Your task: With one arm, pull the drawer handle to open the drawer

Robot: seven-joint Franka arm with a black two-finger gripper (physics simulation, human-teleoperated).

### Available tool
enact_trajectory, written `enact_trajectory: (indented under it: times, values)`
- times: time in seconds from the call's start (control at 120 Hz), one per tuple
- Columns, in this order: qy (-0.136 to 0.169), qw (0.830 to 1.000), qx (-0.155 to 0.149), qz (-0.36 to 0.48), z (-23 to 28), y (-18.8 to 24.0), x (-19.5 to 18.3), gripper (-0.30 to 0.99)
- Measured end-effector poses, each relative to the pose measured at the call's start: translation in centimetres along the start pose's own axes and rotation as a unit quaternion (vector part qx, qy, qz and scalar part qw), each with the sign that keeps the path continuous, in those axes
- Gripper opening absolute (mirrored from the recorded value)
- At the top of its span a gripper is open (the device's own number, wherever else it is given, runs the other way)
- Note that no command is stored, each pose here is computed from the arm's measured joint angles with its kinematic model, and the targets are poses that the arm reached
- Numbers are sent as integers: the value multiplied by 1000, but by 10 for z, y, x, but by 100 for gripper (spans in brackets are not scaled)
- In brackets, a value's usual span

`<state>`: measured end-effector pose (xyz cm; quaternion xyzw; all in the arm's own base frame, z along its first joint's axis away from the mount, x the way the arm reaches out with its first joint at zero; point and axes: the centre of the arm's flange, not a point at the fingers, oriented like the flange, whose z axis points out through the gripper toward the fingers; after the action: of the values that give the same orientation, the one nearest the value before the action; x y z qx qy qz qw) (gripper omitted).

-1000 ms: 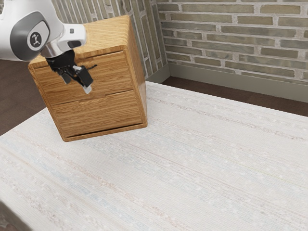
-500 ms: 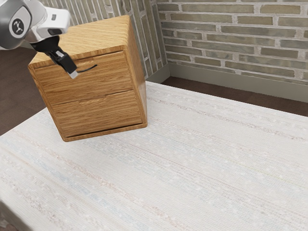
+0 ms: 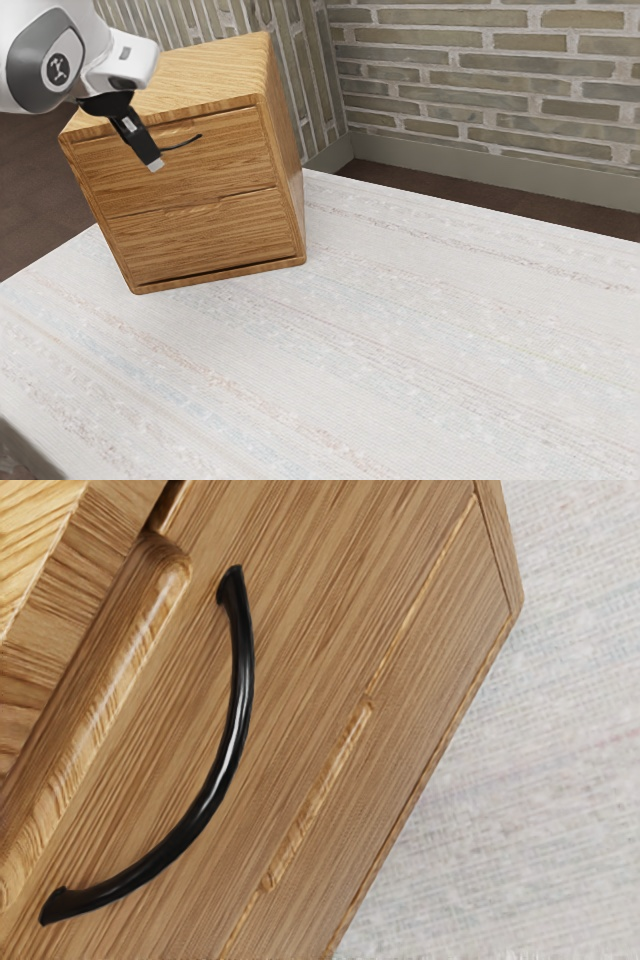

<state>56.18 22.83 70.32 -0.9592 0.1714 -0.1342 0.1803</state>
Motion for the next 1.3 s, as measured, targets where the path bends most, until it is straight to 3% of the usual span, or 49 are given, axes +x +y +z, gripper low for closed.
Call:
enact_trajectory:
  times: [0.242, 0.6, 0.817, 1.3]
  values:
    - [-22, 999, -2, 41, 25, -6, -5, 69]
    - [-1, 996, 33, 89, 21, -10, 3, 69]
    - [13, 993, 21, 114, 38, 7, 23, 69]
    - [3, 992, 10, 124, 63, 11, 23, 69]
